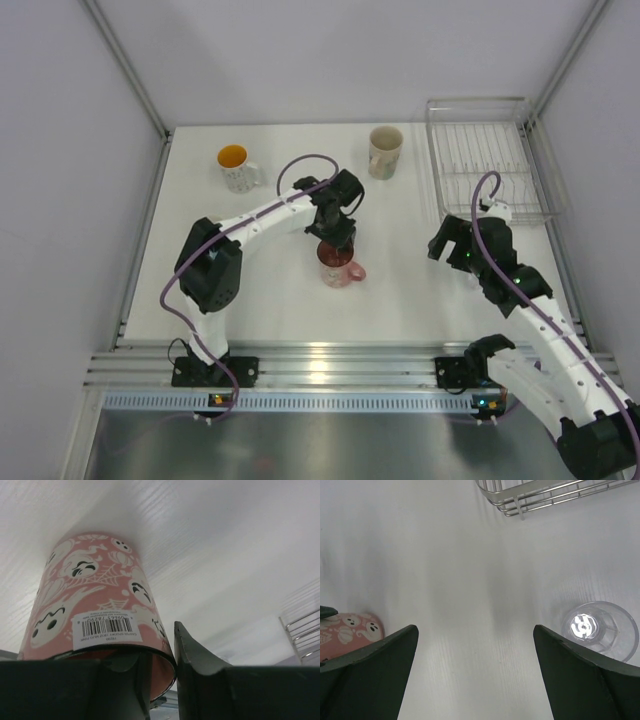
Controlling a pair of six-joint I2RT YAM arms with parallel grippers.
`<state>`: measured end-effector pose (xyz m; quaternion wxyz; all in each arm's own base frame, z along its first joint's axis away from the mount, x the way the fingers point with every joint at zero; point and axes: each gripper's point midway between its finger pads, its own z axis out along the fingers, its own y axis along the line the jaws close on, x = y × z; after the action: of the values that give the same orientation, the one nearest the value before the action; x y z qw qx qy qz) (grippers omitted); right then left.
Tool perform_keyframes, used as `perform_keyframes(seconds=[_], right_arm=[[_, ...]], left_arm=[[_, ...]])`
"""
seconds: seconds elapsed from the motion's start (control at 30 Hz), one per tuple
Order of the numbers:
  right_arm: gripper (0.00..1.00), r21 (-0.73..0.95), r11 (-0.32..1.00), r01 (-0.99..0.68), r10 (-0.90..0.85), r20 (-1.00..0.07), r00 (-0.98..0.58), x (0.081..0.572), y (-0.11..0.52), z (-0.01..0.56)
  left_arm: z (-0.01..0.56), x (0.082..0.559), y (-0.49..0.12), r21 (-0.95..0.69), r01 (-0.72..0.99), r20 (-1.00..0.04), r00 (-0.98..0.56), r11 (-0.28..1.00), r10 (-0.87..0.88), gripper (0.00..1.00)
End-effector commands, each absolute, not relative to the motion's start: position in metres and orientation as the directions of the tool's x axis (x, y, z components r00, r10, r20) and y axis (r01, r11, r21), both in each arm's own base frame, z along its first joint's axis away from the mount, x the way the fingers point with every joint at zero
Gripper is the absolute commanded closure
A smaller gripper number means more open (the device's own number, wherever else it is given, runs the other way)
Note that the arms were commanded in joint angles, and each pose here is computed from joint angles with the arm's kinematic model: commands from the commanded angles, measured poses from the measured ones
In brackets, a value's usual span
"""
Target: Load the cups into the dish rack
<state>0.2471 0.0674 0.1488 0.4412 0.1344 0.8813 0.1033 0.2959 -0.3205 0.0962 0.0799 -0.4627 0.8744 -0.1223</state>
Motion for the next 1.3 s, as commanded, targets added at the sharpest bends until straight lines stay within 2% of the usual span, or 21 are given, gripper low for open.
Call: perform_keyframes(seconds=[0.0,0.03,0.07,0.17,0.4,0.57,0.63,0.67,0.7,0.77,0.8,0.83,0.9,0.97,1.03,1.1,1.13,1.27], right_arm=[[0.0,0.298,0.942,0.156,0.335,-0.778,-0.531,0.252,0.061,0.16],[0.01,0.299,0.942,0.154,0.334,-0.777,-0.534,0.252,0.062,0.16],[0.01,0.303,0.941,0.151,0.336,-0.776,-0.534,0.252,0.062,0.16],[0.01,0.322,0.937,0.138,0.344,-0.77,-0.538,0.253,0.067,0.162],[0.01,0.407,0.913,-0.021,0.322,-0.751,-0.576,0.253,0.1,0.176],[0.01,0.501,0.844,-0.19,0.322,-0.758,-0.567,0.247,0.129,0.2],[0.02,0.523,0.809,-0.267,0.307,-0.764,-0.567,0.242,0.141,0.206],[0.02,0.542,0.769,-0.339,0.301,-0.774,-0.557,0.238,0.152,0.216],[0.03,0.555,0.744,-0.372,0.303,-0.777,-0.552,0.235,0.157,0.222],[0.04,0.582,0.667,-0.466,0.28,-0.775,-0.566,0.224,0.173,0.227],[0.05,0.587,0.624,-0.517,0.298,-0.79,-0.536,0.223,0.18,0.241],[0.06,0.597,0.593,-0.541,0.297,-0.786,-0.542,0.218,0.184,0.242],[0.07,0.614,0.52,-0.593,0.301,-0.782,-0.545,0.209,0.194,0.253],[0.09,0.611,0.474,-0.634,0.317,-0.79,-0.524,0.207,0.198,0.262],[0.11,0.604,0.454,-0.655,0.329,-0.797,-0.506,0.206,0.2,0.266],[0.11,0.617,0.446,-0.649,0.338,-0.787,-0.516,0.208,0.201,0.265],[0.12,0.614,0.44,-0.656,0.342,-0.789,-0.51,0.208,0.202,0.267],[0.12,0.629,0.41,-0.66,0.356,-0.777,-0.519,0.21,0.205,0.268]], left_arm=[[0.11,0.305,-0.316,-0.315,-0.781,-0.05,-0.553,0.539,-0.832,0.78],[0.116,0.307,-0.316,-0.329,-0.771,-0.058,-0.56,0.546,-0.826,0.88],[0.119,0.309,-0.314,-0.338,-0.766,-0.072,-0.559,0.547,-0.826,0.93],[0.138,0.316,-0.315,-0.392,-0.72,-0.105,-0.584,0.573,-0.805,1.0],[0.194,0.327,-0.33,-0.606,-0.542,-0.138,-0.65,0.583,-0.747,1.0],[0.255,0.348,-0.339,-0.792,-0.284,-0.26,-0.645,0.541,-0.719,1.0],[0.275,0.341,-0.342,-0.836,-0.153,-0.301,-0.675,0.527,-0.674,1.0],[0.31,0.347,-0.352,-0.898,-0.017,-0.32,-0.661,0.44,-0.678,1.0],[0.318,0.346,-0.353,-0.905,0.066,-0.353,-0.667,0.42,-0.656,1.0],[0.327,0.324,-0.356,-0.931,0.191,-0.35,-0.711,0.312,-0.61,1.0],[0.361,0.322,-0.355,-0.932,0.309,-0.356,-0.683,0.189,-0.638,1.0],[0.348,0.317,-0.352,-0.935,0.313,-0.344,-0.696,0.164,-0.63,1.0],[0.375,0.305,-0.349,-0.913,0.407,-0.339,-0.713,0.032,-0.614,1.0],[0.374,0.295,-0.35,-0.893,0.449,-0.351,-0.746,-0.039,-0.566,1.0],[0.398,0.283,-0.345,-0.845,0.505,-0.333,-0.755,-0.177,-0.565,1.0],[0.396,0.273,-0.344,-0.829,0.485,-0.288,-0.797,-0.278,-0.531,1.0],[0.414,0.261,-0.336,-0.764,0.539,-0.303,-0.785,-0.355,-0.54,1.0],[0.414,0.252,-0.338,-0.74,0.525,-0.301,-0.818,-0.422,-0.49,1.0]])
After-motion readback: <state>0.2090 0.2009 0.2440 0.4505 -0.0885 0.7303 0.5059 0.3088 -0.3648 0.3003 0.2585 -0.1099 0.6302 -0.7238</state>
